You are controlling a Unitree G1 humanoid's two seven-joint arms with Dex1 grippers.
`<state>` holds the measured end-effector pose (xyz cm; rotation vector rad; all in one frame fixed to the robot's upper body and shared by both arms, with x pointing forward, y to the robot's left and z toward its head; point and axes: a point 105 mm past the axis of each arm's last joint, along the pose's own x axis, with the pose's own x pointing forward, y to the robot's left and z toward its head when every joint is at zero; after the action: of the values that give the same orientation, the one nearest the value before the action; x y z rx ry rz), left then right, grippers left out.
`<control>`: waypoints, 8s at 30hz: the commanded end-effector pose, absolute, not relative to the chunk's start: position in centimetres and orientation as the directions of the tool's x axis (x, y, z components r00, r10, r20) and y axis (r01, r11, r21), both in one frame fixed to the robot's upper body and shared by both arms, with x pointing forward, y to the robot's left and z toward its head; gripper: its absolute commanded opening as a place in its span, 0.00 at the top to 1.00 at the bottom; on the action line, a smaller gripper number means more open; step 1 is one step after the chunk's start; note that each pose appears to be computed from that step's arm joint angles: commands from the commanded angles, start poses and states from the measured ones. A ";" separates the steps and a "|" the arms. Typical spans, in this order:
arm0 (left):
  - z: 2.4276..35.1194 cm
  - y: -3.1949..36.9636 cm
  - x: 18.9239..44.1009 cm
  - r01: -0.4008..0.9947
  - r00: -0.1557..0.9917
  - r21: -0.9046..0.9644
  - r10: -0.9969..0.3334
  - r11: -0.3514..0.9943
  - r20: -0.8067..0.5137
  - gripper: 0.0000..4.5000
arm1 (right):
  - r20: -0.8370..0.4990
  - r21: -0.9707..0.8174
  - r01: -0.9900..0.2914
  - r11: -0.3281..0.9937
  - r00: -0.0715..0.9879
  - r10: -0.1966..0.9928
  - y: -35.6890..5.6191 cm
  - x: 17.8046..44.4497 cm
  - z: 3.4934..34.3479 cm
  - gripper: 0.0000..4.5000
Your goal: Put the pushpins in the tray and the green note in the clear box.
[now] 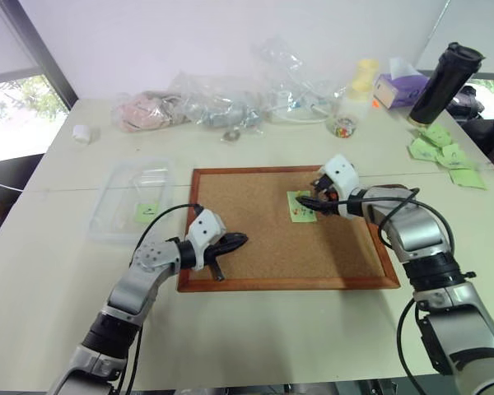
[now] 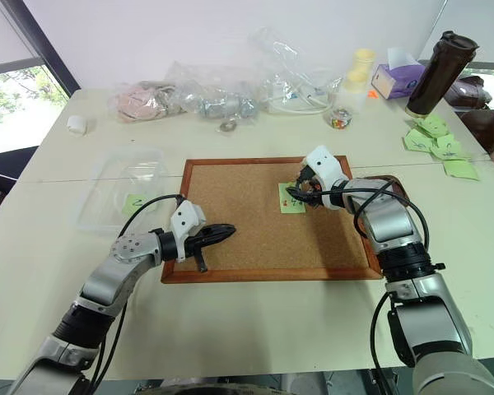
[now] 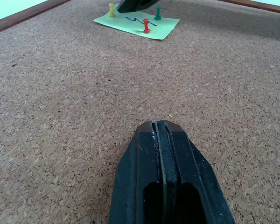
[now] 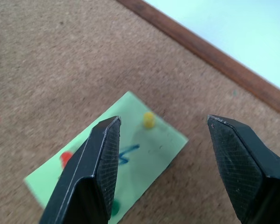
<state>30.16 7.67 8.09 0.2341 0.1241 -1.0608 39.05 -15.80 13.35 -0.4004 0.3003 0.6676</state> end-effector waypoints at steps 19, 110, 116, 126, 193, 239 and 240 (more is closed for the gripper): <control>6.1 7.9 29.6 0.871 0.487 0.093 -0.826 0.482 -0.285 1.00 | -0.357 -0.270 -0.663 0.699 0.742 0.567 -14.7 39.5 14.3 0.99; 5.2 7.1 29.2 0.886 0.457 0.078 -0.837 0.456 -0.301 1.00 | -0.331 -0.090 -0.684 0.724 0.706 0.626 -17.6 34.1 13.2 0.15; 5.2 7.2 29.2 0.884 0.462 0.079 -0.834 0.461 -0.302 1.00 | -0.345 -0.095 -0.684 0.723 0.704 0.621 -17.4 34.6 12.3 0.35; 5.1 7.3 29.1 0.882 0.465 0.077 -0.832 0.465 -0.302 1.00 | -0.344 -0.097 -0.677 0.730 0.711 0.614 -17.5 35.0 12.1 0.45; 4.8 7.6 28.9 0.881 0.465 0.074 -0.826 0.467 -0.319 1.00 | -0.258 0.045 -0.182 0.982 0.948 0.188 -32.2 33.9 12.9 0.35; 4.9 7.6 28.8 0.871 0.483 0.077 -0.818 0.485 -0.313 1.00 | -0.298 -0.026 -0.696 0.717 0.690 0.659 -13.8 33.9 10.3 0.96; 4.9 7.6 28.8 0.871 0.483 0.077 -0.818 0.485 -0.313 1.00 | -0.296 -0.027 -0.695 0.718 0.692 0.659 -13.8 34.0 10.3 0.98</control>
<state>29.69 7.25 7.59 0.2370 0.1281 -1.0323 34.12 -14.52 10.13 -0.1490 0.2917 0.7381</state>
